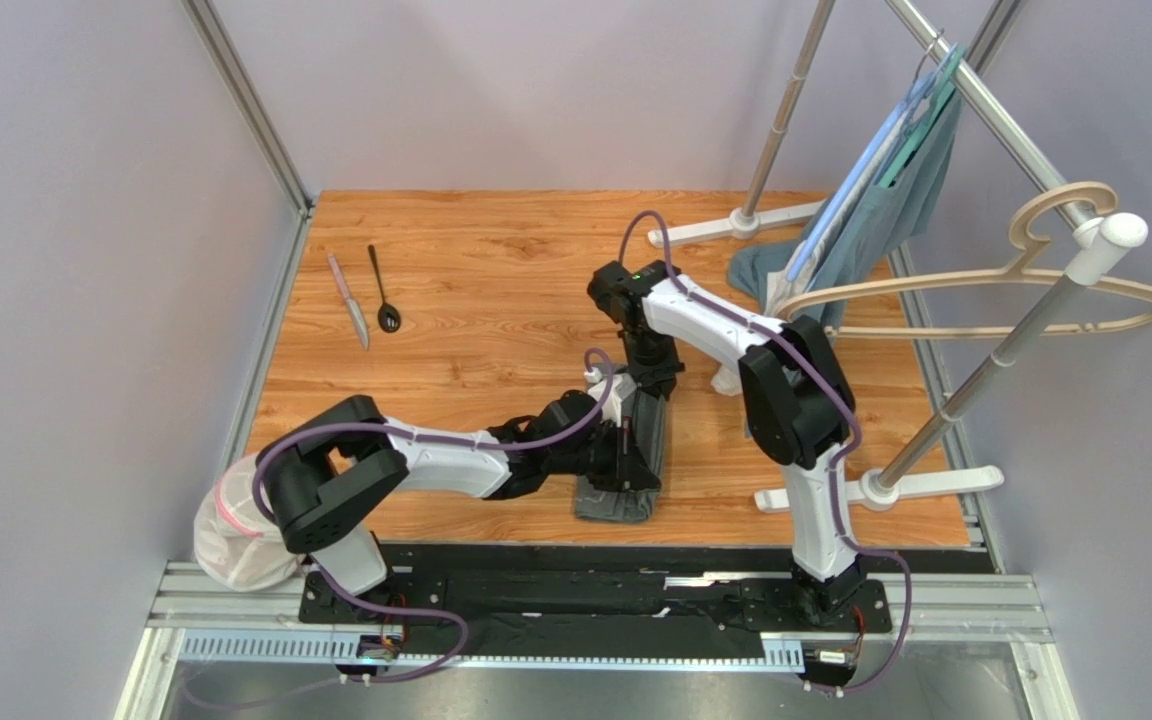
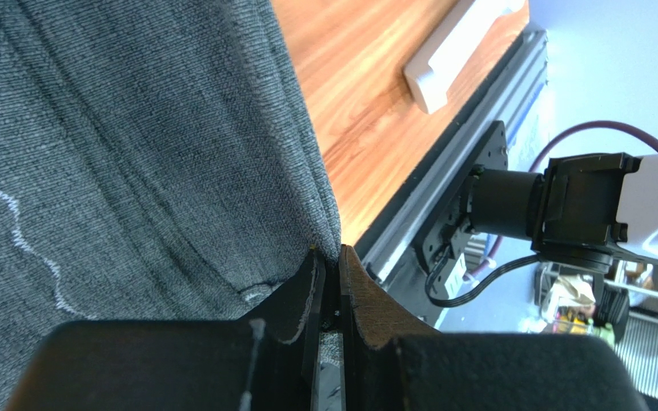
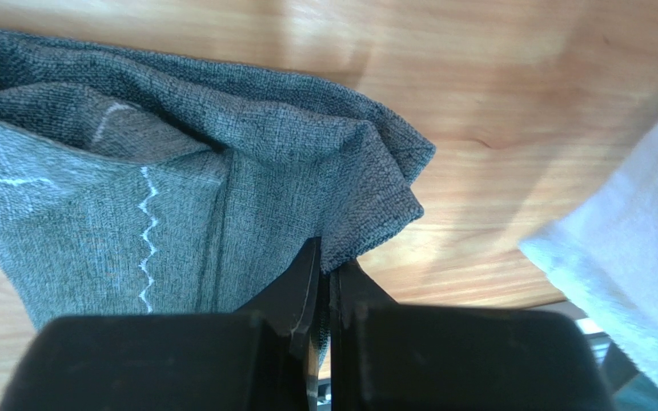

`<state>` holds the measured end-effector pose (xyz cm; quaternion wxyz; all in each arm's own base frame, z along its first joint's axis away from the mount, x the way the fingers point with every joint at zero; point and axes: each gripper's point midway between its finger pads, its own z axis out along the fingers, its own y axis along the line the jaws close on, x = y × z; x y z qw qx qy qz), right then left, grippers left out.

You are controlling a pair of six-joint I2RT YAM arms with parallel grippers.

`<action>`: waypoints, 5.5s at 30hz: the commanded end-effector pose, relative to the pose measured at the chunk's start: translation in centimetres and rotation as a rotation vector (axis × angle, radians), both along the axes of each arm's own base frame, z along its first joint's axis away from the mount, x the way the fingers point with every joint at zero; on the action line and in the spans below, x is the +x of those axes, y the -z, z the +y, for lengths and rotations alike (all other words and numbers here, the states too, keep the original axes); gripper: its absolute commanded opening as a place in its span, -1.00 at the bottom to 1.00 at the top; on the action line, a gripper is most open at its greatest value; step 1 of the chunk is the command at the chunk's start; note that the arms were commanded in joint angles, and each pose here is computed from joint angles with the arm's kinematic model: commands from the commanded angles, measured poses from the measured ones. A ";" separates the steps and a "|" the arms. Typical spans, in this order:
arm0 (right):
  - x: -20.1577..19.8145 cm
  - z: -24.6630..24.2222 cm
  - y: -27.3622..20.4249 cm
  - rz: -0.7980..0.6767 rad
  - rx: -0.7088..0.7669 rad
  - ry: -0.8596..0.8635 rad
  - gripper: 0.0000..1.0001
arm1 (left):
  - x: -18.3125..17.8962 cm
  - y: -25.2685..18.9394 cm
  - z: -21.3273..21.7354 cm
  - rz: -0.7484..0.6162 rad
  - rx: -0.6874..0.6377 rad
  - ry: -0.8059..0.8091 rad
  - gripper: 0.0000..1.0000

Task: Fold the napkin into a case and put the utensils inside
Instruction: Pick up the 2/3-rectangle-folded napkin from the center of the board, then fold the 2/3-rectangle-folded napkin at the center of the board.

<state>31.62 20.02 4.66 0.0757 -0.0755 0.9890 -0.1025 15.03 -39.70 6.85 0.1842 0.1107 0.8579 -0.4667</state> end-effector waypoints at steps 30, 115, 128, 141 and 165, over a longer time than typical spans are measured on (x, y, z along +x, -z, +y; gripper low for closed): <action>4.3 -0.7 -2.9 -0.212 0.186 0.047 -1.00 | 13.0 -2.5 5.1 -0.063 0.171 -0.255 -0.77; 10.6 6.9 -3.6 -0.230 0.910 -0.163 -1.00 | 17.0 0.2 10.9 0.065 0.241 -0.343 -0.82; 8.9 8.3 -4.4 -0.358 0.712 -0.156 -1.00 | 19.9 5.0 11.5 0.134 0.314 -0.417 -0.83; 6.4 10.4 -4.4 -0.628 0.294 -0.300 -1.00 | 20.5 5.7 12.1 0.116 0.323 -0.403 -0.85; 2.2 14.2 -1.1 -0.305 0.666 -0.079 -0.26 | 20.7 4.7 11.7 0.138 0.241 -0.360 -0.85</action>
